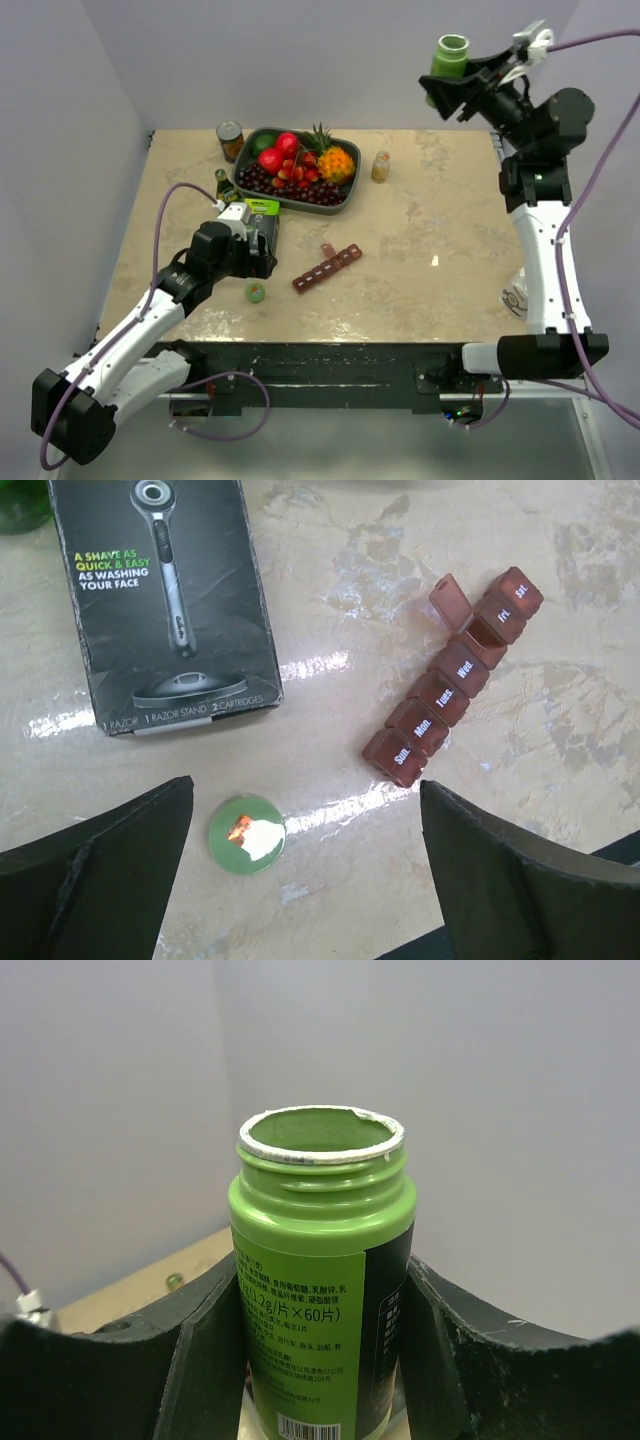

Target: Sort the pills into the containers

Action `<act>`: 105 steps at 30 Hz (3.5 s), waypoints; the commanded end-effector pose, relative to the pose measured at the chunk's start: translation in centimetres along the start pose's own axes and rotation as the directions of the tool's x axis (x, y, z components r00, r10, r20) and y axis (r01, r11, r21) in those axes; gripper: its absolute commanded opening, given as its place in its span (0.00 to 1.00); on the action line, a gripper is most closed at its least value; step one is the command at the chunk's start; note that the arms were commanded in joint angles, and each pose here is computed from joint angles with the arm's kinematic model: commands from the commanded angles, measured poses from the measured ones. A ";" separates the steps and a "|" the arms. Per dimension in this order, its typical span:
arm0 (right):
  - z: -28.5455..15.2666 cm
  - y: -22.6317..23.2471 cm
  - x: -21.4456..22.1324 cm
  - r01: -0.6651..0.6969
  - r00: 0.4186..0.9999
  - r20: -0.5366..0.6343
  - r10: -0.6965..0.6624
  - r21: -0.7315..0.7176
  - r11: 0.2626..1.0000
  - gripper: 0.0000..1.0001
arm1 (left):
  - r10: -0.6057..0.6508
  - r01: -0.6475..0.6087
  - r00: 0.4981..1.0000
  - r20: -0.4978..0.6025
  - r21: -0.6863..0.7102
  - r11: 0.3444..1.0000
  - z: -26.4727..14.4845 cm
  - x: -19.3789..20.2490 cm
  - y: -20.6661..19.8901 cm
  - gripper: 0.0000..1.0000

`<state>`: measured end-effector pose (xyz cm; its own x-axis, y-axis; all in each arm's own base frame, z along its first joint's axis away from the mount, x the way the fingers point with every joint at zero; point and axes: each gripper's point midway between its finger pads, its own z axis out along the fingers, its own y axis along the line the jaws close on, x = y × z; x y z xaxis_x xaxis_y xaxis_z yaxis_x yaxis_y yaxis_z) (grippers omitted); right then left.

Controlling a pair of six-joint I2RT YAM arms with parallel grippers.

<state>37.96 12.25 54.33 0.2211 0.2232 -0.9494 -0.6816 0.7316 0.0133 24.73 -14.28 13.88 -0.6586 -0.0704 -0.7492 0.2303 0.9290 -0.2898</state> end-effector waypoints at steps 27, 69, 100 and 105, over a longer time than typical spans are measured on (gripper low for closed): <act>-14.9 12.6 37.8 -0.032 0.434 -0.432 -0.791 -0.884 0.466 0.00 | 0.370 -0.364 0.885 0.282 -0.075 0.928 -1.1 -6.0 0.8 0.99; -12.4 10.2 45.8 -0.051 0.032 -0.594 -0.804 -0.804 0.592 0.00 | 0.348 -0.309 0.905 0.246 -0.184 0.933 -1.2 -6.0 3.0 0.99; -13.5 9.7 46.4 -0.038 -0.086 -0.540 -0.837 -0.838 0.544 0.00 | 0.351 -0.316 0.903 0.248 -0.170 0.933 -1.2 -6.0 2.7 0.99; -13.7 9.9 46.4 -0.040 -0.099 -0.526 -0.845 -0.846 0.531 0.00 | 0.352 -0.318 0.903 0.245 -0.171 0.933 -1.1 -5.9 2.7 0.99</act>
<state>31.82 20.98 5.86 0.1724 -0.9790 -0.1091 -0.9665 -0.1467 -0.2108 27.96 -10.69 16.80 -0.3748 0.1958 -0.9062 0.3025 0.9498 0.0801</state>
